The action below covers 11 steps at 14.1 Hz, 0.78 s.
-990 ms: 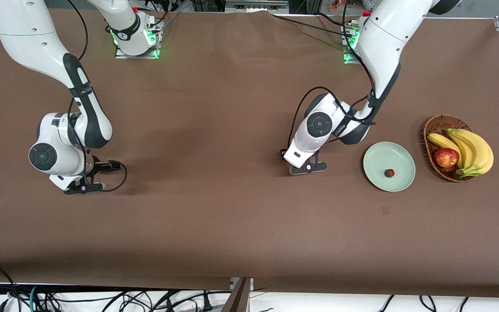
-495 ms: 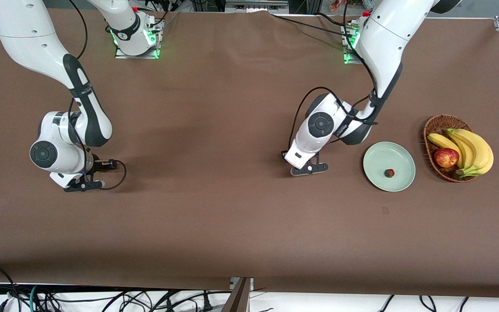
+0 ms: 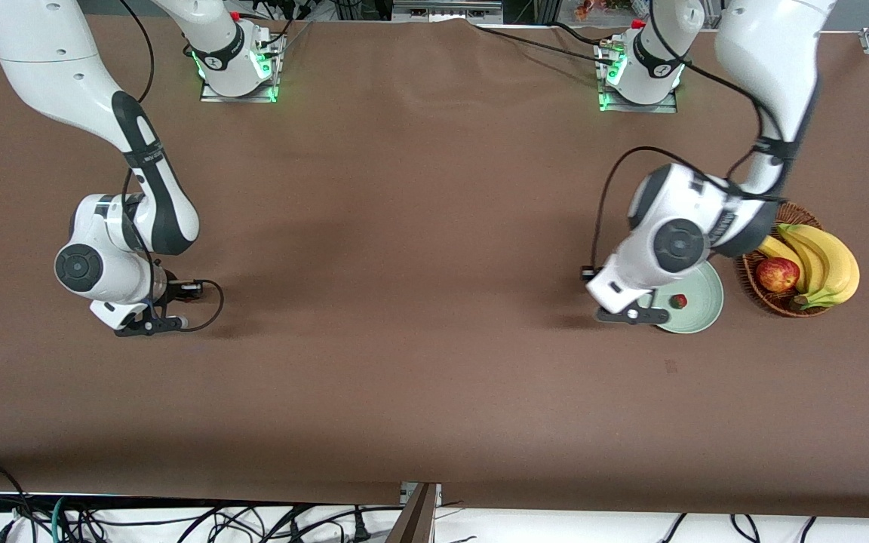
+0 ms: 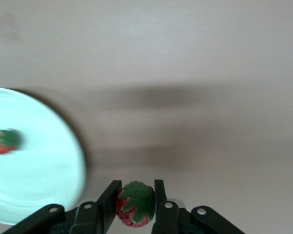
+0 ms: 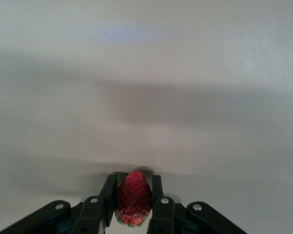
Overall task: Collect all strawberries into plate
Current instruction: 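Carry the strawberry to the plate while the right gripper grasps the last, then release the strawberry on the plate while the right gripper sets down the last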
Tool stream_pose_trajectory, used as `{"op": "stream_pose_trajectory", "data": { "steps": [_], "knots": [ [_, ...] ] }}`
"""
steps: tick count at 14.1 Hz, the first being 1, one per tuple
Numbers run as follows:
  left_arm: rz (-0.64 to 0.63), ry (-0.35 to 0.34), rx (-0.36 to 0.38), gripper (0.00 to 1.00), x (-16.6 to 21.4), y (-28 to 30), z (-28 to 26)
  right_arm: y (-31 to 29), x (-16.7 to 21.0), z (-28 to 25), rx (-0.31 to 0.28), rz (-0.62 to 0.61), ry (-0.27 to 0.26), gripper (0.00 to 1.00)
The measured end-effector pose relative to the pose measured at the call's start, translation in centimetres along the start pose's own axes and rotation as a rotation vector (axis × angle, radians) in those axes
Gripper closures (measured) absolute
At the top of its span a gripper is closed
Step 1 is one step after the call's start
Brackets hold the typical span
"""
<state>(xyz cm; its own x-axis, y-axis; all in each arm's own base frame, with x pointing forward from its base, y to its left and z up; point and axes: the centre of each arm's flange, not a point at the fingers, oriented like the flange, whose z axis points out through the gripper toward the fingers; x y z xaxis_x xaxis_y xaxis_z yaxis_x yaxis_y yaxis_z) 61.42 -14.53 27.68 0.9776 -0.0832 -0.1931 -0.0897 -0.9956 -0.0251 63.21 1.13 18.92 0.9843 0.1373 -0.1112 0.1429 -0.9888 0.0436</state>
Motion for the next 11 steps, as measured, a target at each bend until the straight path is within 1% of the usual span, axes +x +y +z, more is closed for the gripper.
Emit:
{"op": "stream_pose_trajectory", "data": {
  "steps": [2,4,6,8,9,11],
  "knots": [
    [0.093,-0.015,-0.016,0.67,0.4,-6.0,0.2,-4.5,2.2,-2.3,0.034,0.024,0.059,0.67],
    [0.155,-0.033,-0.035,0.67,0.0,-10.9,1.4,-10.9,4.1,-3.9,0.085,0.087,0.098,0.67],
    [0.190,-0.031,-0.049,0.67,-0.8,-12.8,3.8,-19.1,5.2,-4.4,0.122,0.175,0.116,0.67],
    [0.199,-0.006,-0.057,0.67,-1.8,-12.6,7.1,-28.6,5.5,-4.7,0.154,0.263,0.135,0.67],
    [0.199,-0.002,-0.061,0.60,-2.3,-12.6,8.3,-33.4,5.2,-4.7,0.173,0.307,0.145,0.67],
    [0.200,-0.001,-0.063,0.41,-2.6,-12.7,8.5,-42.1,4.2,-5.0,0.219,0.381,0.166,0.67]
  ]
}}
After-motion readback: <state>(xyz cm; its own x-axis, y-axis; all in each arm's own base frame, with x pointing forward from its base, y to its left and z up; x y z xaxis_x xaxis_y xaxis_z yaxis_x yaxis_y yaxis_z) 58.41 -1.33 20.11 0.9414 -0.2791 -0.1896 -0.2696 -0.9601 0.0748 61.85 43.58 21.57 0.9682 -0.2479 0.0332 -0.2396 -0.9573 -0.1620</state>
